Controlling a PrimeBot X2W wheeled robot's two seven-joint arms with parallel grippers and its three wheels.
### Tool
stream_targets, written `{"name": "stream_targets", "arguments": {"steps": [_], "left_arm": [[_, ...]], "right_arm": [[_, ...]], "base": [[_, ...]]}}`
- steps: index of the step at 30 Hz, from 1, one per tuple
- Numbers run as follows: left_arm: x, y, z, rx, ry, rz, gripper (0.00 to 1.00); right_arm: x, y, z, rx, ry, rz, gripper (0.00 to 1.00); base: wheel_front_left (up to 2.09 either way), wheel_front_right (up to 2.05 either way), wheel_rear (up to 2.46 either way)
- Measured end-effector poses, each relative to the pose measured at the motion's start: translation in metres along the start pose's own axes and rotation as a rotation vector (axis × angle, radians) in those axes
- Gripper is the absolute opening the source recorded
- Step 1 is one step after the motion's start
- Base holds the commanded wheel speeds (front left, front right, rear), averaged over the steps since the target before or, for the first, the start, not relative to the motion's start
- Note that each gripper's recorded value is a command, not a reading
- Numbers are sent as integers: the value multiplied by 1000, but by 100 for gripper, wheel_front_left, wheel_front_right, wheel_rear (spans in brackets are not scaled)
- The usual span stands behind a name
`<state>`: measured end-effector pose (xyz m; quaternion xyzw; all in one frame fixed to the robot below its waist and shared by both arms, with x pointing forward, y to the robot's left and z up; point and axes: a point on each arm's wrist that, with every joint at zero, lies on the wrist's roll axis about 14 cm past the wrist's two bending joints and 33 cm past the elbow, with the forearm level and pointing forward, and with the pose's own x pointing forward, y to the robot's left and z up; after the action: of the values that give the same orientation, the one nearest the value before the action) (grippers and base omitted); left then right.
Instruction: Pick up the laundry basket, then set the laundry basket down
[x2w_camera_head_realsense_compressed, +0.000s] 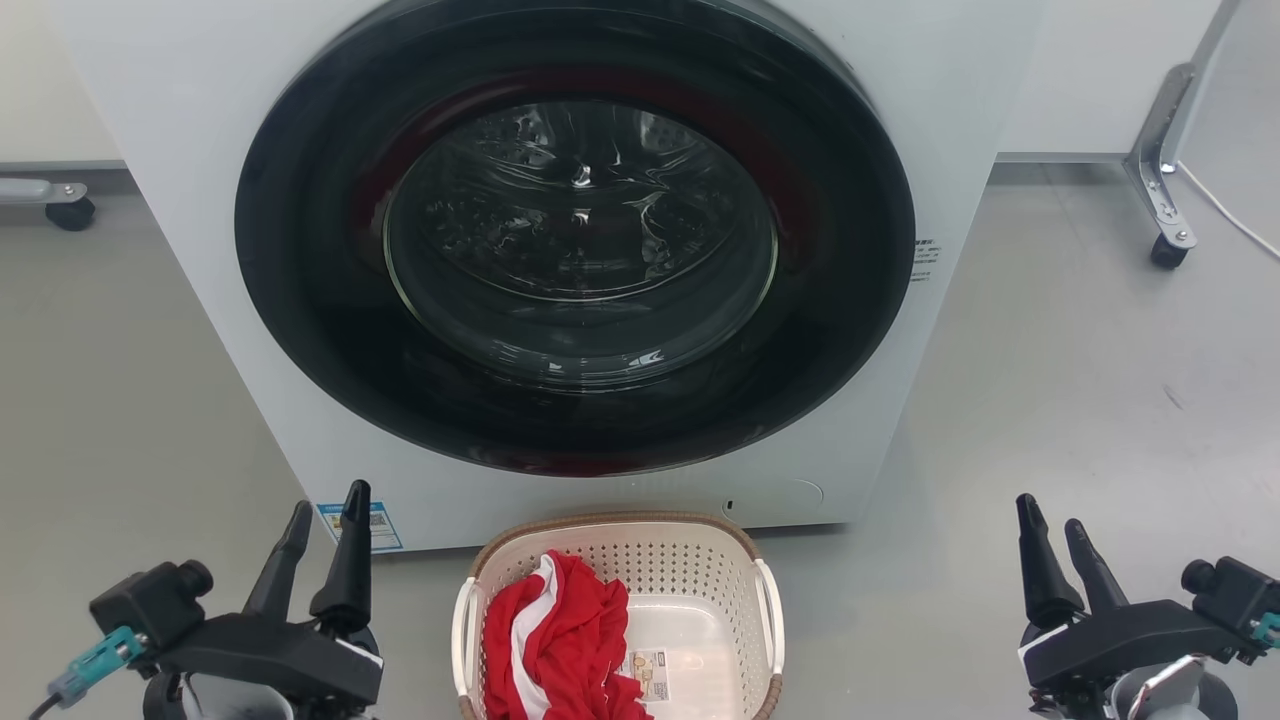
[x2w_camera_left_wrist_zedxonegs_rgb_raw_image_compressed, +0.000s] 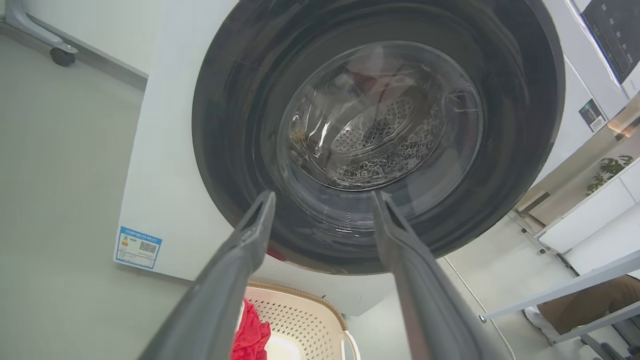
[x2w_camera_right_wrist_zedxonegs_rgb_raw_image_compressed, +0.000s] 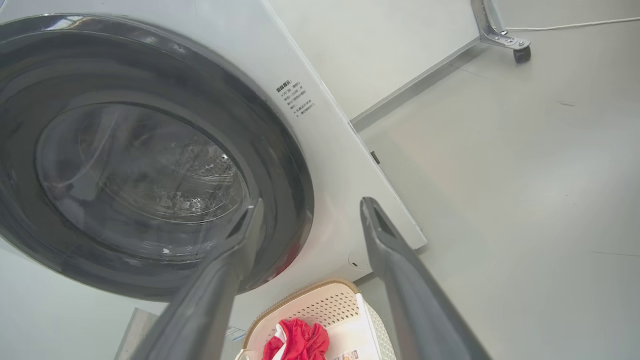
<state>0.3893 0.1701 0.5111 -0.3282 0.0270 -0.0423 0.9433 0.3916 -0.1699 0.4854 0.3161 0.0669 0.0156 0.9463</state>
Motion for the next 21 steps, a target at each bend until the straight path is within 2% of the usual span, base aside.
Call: {"name": "stream_targets", "arguments": {"steps": [9, 21], "left_arm": [[-1, -11, -3, 168, -1, -40, 100], [-3, -14, -9, 300, -9, -49, 100]], "right_arm": [[0, 4, -2, -152, -6, 14, 100], [-2, 7, -7, -335, -17, 28, 100]], "base": [[0, 0, 0], [0, 0, 0]]}}
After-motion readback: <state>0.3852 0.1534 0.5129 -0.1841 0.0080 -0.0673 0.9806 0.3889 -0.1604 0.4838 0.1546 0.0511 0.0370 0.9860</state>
